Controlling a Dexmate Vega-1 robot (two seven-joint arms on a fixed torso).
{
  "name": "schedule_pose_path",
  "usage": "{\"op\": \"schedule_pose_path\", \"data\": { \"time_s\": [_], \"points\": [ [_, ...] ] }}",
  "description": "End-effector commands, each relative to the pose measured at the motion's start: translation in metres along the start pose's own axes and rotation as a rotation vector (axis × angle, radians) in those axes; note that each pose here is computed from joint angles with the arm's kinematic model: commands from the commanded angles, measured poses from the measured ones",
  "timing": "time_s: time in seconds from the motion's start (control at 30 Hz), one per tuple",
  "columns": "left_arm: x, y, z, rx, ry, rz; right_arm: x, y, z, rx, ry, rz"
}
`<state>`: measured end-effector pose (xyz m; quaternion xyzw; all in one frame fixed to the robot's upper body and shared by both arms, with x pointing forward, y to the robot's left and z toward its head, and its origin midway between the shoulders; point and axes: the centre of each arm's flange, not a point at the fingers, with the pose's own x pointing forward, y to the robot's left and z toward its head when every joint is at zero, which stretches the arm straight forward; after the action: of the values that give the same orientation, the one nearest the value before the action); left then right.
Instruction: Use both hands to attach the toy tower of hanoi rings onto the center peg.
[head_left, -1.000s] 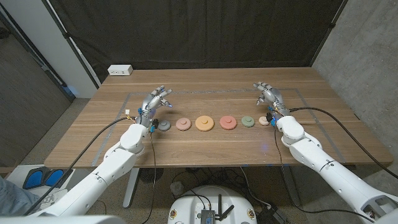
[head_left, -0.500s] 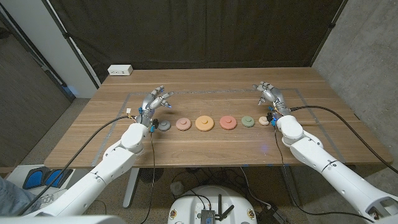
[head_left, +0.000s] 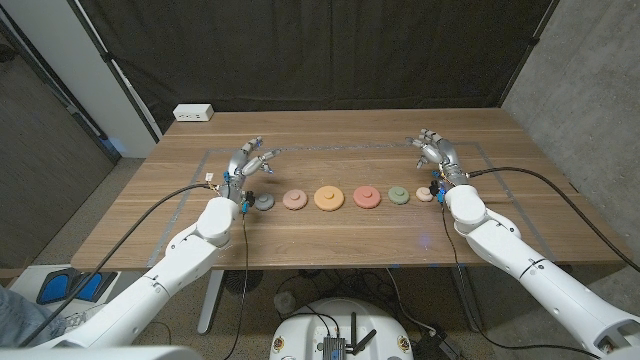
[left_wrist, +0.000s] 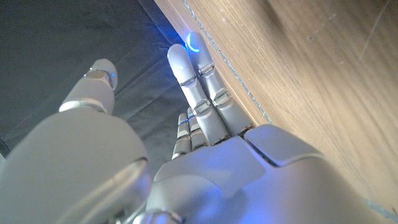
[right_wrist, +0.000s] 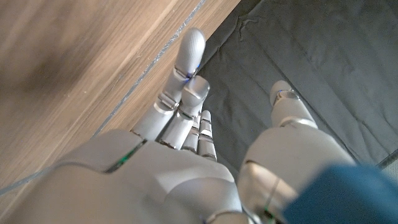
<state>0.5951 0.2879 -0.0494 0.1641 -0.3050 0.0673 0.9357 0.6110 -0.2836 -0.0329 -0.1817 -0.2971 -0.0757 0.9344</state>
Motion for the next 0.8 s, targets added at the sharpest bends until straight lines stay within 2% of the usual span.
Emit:
{"op": "schedule_pose_path", "data": {
  "time_s": [0.03, 0.4, 0.8],
  "points": [
    [0.001, 0.003, 0.015, 0.181, -0.034, 0.053, -0.005, 0.002, 0.007, -0.070, -0.037, -0.010],
    [0.003, 0.002, 0.034, 0.354, -0.076, 0.114, -0.005, 0.001, 0.025, -0.246, -0.084, -0.022],
    [-0.003, 0.000, 0.043, 0.480, -0.083, 0.143, -0.009, -0.007, 0.037, -0.468, -0.136, -0.035]
  ]
}}
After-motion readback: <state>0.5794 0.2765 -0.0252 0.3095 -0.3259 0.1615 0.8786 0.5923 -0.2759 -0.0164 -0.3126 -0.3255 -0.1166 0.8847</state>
